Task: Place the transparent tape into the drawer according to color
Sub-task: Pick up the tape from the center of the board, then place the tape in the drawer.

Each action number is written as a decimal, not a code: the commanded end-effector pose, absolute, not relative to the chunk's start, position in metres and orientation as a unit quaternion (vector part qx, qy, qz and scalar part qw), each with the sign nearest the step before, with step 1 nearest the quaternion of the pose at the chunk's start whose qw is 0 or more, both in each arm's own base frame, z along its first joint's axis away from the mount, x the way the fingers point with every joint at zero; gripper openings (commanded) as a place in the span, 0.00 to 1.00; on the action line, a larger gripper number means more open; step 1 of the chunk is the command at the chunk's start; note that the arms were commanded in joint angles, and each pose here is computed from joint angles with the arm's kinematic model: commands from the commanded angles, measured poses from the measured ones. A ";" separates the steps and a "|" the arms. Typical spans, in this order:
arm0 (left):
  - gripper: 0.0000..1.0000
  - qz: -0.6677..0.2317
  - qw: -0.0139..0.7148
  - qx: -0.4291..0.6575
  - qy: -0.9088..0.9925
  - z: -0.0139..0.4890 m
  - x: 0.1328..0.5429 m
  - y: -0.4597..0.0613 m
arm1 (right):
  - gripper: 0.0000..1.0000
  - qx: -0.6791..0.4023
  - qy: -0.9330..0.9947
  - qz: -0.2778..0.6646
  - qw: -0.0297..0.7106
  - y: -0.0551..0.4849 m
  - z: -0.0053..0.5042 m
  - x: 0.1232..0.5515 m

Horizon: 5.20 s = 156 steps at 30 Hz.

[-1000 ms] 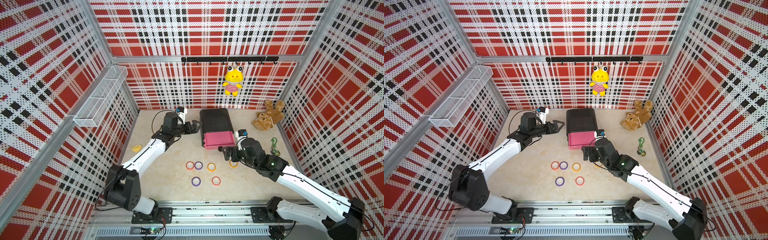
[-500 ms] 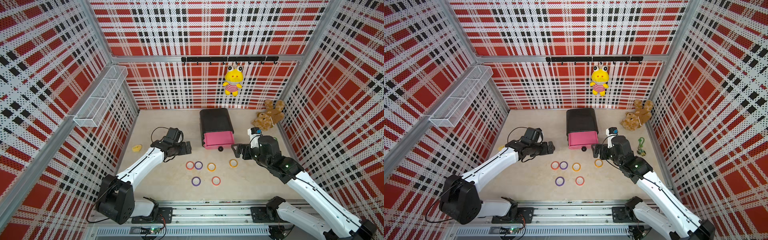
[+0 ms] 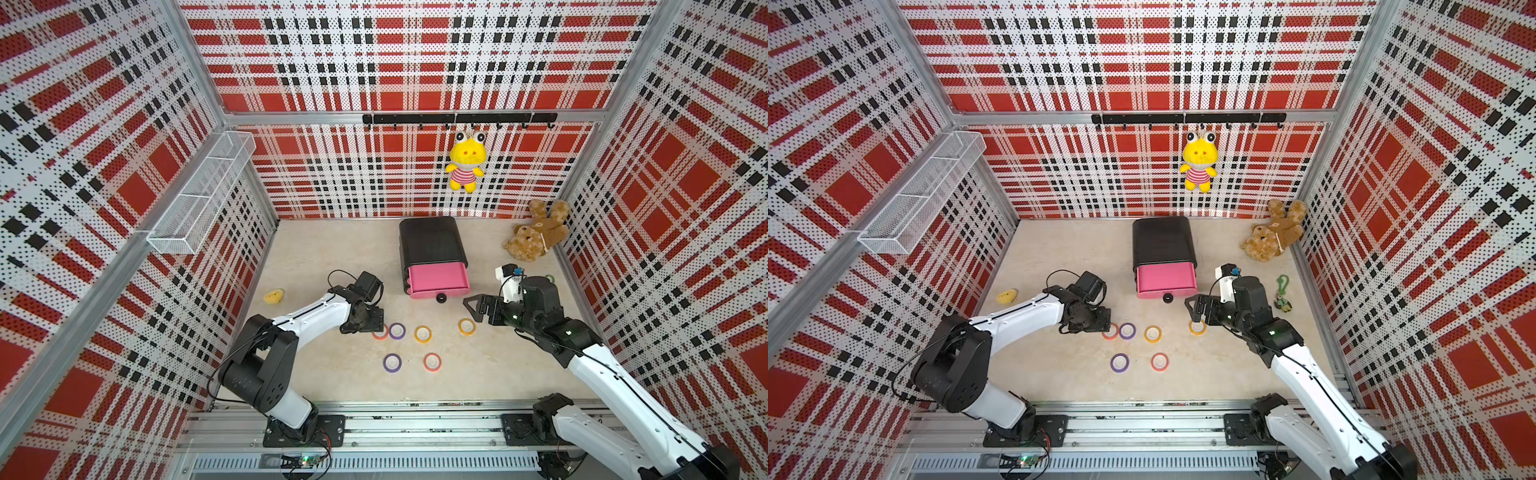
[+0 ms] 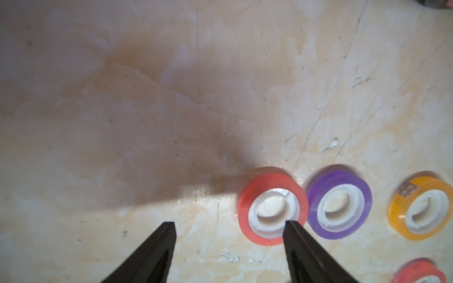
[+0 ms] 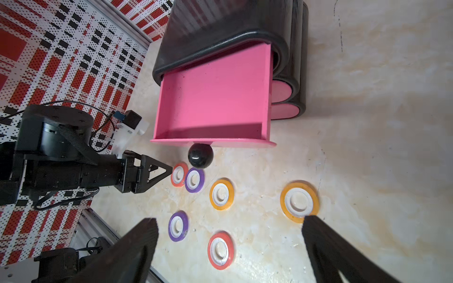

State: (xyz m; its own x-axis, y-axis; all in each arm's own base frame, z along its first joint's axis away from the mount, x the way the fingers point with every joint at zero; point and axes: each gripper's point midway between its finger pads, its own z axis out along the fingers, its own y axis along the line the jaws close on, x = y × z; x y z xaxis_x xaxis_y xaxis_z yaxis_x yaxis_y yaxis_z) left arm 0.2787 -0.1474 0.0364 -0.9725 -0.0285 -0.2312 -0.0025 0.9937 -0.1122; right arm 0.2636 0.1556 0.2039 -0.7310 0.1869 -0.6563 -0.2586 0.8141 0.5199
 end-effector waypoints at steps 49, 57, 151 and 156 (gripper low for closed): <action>0.07 -0.017 -0.036 0.079 0.996 -0.027 0.238 -0.148 | 1.00 -0.011 0.874 0.296 0.384 0.141 0.213 0.268; 0.00 -0.018 -0.016 0.069 0.997 -0.013 0.251 -0.146 | 1.00 -0.009 0.874 0.298 0.385 0.139 0.213 0.269; 0.76 -0.205 0.307 0.157 0.916 0.249 0.372 -0.310 | 1.00 -0.052 0.875 0.313 0.366 0.155 0.220 0.256; 0.86 -0.244 0.351 0.137 0.894 0.274 0.375 -0.297 | 1.00 -0.082 0.882 0.309 0.346 0.175 0.210 0.245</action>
State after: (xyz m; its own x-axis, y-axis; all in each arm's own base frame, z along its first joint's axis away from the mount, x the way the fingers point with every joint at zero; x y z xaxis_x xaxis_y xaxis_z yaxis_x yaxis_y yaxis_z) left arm 0.3720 -0.3024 0.2348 -0.7825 0.1430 -0.6059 0.3896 0.8716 -0.2975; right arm 0.2486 0.1663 0.2087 -0.7491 0.1066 -0.6538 -0.3316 0.7941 0.5094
